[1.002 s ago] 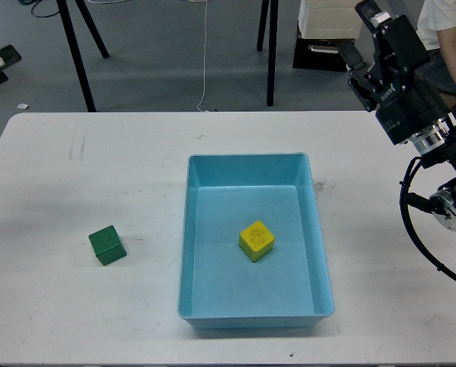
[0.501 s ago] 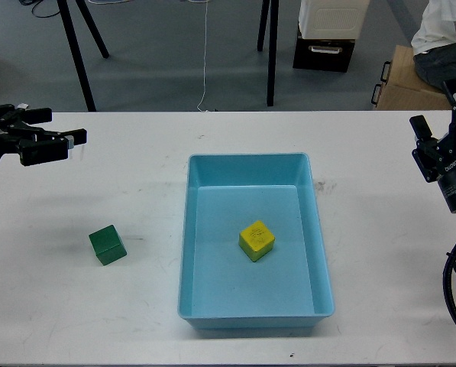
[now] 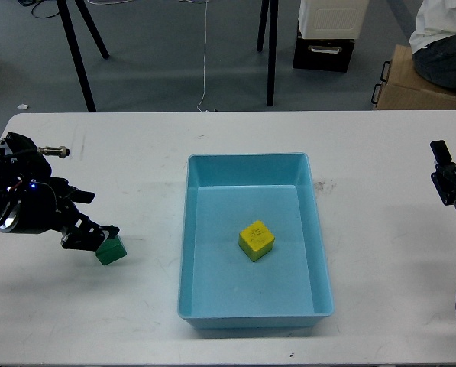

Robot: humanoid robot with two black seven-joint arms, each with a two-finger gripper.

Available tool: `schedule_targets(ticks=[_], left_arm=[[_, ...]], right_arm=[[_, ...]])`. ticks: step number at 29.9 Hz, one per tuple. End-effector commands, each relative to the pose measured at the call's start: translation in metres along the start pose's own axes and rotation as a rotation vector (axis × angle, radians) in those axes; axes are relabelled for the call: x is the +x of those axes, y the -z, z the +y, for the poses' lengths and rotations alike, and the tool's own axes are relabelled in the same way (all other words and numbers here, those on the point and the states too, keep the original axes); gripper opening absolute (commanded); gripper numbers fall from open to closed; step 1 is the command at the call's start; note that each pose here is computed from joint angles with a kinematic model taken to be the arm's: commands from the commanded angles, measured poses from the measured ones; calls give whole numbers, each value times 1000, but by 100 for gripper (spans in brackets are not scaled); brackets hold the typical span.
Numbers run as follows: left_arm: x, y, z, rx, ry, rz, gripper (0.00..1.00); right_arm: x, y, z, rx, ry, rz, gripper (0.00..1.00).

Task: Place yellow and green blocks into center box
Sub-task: 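Lower the left gripper onto the green cube and grasp it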

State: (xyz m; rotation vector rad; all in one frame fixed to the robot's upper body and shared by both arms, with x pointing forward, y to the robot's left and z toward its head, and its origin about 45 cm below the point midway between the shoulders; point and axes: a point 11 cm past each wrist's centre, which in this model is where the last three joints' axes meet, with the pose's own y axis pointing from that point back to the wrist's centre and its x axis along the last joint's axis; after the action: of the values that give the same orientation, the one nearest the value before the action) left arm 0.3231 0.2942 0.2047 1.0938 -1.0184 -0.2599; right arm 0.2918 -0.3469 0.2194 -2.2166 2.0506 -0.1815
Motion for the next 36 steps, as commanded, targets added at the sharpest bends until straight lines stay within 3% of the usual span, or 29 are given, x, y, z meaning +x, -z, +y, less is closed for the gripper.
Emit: schedule_targets(ticks=[1,23,31,36], left_arm=[[-10,-2,-12,8,59,-58,100],[-40,20,-36,46,152,21,96],[-40,22,-35,53,153,24,57],[-40,22,-36,54,152,25,42]], right_arm=[[0,0,0,0,-2,-3,98],[4,-1,2,-3,-28,-61,98],[5,-2,3,-6,-29,-61,98],[5,-1,3,-5,-30,-59,98]])
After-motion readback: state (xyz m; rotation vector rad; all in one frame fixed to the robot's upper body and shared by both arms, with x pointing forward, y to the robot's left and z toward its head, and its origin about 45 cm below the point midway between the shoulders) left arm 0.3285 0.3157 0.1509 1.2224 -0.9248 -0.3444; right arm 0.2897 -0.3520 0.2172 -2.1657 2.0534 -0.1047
